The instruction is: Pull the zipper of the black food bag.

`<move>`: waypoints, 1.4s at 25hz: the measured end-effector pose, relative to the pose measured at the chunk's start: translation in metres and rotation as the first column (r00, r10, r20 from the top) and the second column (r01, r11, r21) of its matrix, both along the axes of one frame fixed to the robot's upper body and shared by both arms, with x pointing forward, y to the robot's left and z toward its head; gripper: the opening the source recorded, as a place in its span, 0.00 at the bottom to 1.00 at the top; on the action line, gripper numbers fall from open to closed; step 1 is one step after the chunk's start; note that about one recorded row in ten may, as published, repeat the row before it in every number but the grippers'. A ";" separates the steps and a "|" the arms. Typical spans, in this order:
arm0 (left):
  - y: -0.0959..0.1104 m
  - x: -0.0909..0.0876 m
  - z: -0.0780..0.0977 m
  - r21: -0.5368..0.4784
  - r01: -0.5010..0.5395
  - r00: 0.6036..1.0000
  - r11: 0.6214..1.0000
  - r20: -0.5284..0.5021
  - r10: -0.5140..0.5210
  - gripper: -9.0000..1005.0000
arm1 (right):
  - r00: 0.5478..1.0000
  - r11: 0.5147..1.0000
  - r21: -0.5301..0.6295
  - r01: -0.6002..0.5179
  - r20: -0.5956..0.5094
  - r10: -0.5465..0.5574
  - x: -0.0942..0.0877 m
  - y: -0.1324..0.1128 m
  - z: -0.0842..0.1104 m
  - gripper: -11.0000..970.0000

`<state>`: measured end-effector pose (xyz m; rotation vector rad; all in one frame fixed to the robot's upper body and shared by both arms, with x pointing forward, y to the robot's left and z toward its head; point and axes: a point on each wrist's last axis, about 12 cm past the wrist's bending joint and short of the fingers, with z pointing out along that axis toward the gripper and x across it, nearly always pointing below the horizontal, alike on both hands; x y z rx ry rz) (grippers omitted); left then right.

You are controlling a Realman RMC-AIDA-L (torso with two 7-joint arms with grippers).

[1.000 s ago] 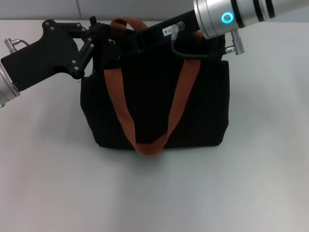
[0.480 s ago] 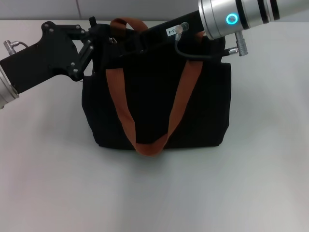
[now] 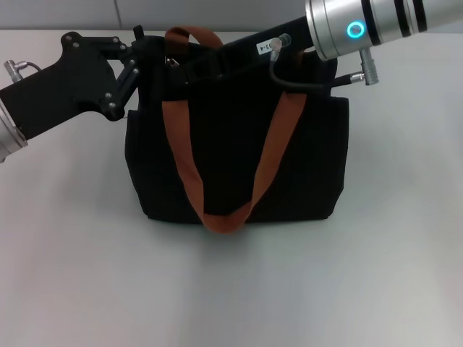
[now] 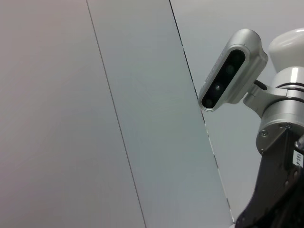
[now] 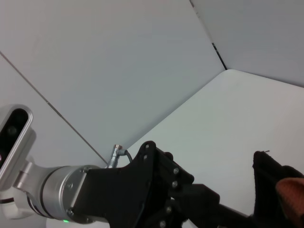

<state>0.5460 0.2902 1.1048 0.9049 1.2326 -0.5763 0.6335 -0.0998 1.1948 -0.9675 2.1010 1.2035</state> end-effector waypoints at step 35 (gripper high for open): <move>0.001 -0.002 -0.001 -0.004 0.000 1.000 1.000 -0.002 0.000 0.05 | 1.000 1.000 0.008 0.013 -0.017 -0.012 -0.002 -0.007 -0.004 0.01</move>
